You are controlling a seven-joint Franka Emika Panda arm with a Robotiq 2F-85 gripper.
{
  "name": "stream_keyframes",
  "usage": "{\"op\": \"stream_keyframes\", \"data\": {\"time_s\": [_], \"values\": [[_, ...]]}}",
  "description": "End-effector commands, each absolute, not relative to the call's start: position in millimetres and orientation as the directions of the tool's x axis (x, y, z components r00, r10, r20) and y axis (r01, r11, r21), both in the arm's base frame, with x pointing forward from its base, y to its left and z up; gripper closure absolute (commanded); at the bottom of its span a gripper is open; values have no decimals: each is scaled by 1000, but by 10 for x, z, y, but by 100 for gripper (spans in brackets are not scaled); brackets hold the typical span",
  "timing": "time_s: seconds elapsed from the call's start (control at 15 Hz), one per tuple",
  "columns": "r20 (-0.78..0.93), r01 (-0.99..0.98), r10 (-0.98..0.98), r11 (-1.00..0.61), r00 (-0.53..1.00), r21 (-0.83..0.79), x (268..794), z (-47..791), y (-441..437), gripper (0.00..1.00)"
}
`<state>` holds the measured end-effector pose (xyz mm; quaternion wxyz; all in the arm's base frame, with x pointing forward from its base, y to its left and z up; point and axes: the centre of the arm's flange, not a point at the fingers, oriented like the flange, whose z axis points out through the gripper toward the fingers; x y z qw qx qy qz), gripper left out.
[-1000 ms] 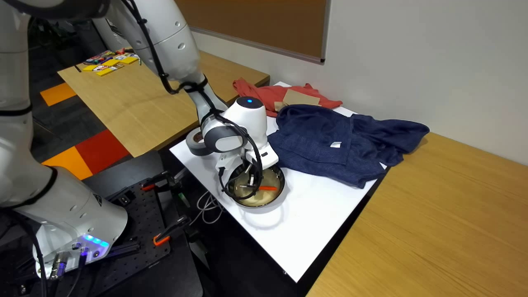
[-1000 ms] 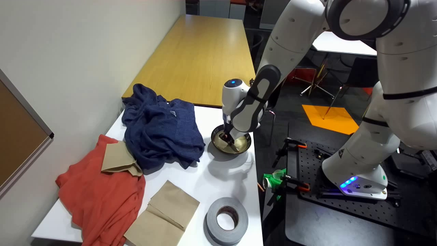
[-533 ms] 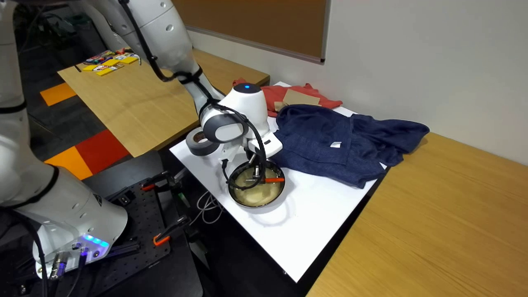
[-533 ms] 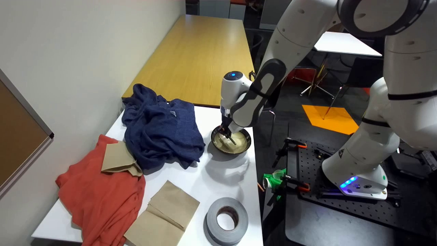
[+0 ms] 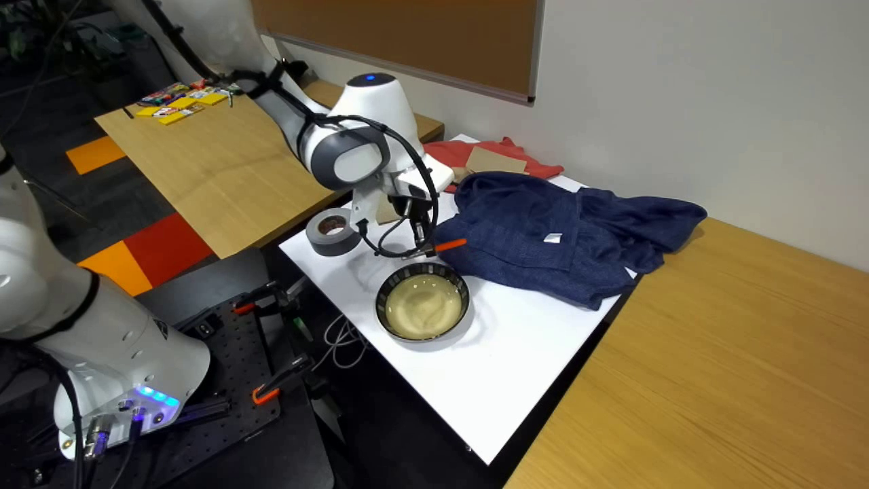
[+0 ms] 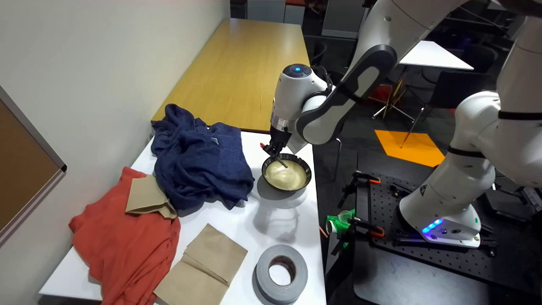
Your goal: Remove the pen from the bowl, put the pen inside the bowl, remove the pen from the bowl
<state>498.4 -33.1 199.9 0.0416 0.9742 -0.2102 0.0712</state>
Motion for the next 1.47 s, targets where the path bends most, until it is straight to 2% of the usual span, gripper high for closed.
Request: {"op": "stream_keyframes", "data": {"time_s": [0.0, 0.6, 0.93, 1.4], "values": [[138, -284, -276, -958, 951, 42, 4918, 2193, -24, 97], [25, 33, 34, -999, 999, 37, 5044, 1780, 786, 97], [-62, 121, 119, -992, 991, 46, 5096, 1467, 1001, 97], [-59, 208, 208, -978, 976, -2, 5148, 1412, 1173, 97]]}}
